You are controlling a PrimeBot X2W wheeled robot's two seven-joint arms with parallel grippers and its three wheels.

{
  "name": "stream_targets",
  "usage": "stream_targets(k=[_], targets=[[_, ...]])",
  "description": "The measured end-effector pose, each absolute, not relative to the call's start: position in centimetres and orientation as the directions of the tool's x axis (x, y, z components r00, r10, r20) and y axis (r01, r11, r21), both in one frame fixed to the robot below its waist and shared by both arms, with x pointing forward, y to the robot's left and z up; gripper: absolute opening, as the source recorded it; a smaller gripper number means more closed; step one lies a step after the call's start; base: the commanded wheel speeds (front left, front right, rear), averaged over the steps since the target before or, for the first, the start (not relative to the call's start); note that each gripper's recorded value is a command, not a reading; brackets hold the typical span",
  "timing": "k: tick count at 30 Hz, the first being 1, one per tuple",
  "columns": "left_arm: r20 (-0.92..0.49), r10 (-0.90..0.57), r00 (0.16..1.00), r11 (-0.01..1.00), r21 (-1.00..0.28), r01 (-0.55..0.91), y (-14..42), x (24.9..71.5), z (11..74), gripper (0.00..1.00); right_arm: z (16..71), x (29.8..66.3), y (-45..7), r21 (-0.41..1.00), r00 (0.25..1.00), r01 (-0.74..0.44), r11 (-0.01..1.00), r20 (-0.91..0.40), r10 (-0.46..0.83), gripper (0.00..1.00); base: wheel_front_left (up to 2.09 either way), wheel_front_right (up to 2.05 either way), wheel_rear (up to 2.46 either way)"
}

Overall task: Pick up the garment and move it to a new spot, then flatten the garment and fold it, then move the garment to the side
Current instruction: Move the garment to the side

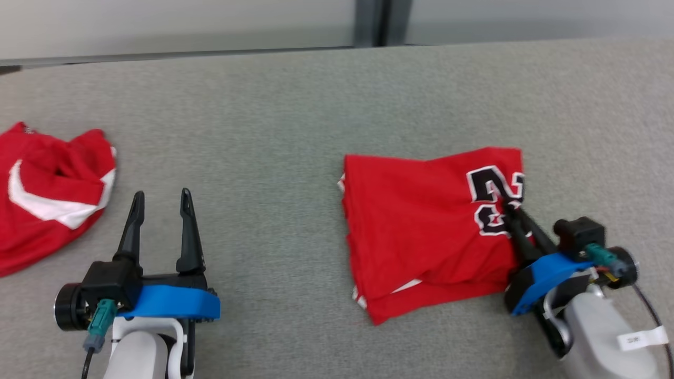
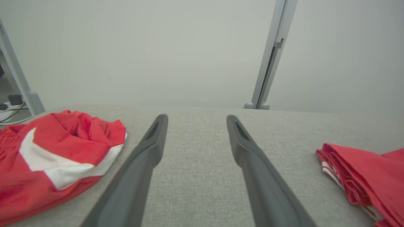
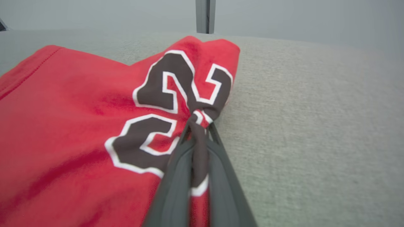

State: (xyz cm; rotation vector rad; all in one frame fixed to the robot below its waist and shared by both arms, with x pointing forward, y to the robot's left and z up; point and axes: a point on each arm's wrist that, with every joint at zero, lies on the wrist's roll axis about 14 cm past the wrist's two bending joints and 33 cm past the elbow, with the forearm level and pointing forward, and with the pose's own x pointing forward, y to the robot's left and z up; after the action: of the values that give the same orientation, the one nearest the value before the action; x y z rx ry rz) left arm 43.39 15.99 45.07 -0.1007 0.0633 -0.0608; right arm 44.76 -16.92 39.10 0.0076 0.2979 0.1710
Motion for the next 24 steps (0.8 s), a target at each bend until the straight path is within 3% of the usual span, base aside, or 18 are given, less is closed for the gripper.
stream_targets(k=[8, 11, 24], targets=[[-0.034, -0.196, 0.98, 0.973, -0.134, 0.19, 10.7, 47.8, 44.0, 1.0, 40.7, 44.3, -28.5, -0.122, 0.963, 0.033, 0.992, -0.263, -0.064, 0.0, 0.0, 0.0, 0.0], [-0.03, -0.222, 0.975, 0.966, -0.142, 0.216, 9.4, 48.7, 43.5, 1.0, 41.3, 44.3, -30.7, -0.155, 0.963, 0.07, 0.985, -0.246, -0.107, 0.0, 0.0, 0.0, 0.0], [-0.01, -0.237, 0.971, 0.964, -0.126, 0.234, 9.1, 50.5, 43.0, 1.0, 47.2, 50.6, -32.5, -0.316, 0.991, 0.023, 0.949, -0.119, -0.064, 0.0, 0.0, 0.0, 0.0]])
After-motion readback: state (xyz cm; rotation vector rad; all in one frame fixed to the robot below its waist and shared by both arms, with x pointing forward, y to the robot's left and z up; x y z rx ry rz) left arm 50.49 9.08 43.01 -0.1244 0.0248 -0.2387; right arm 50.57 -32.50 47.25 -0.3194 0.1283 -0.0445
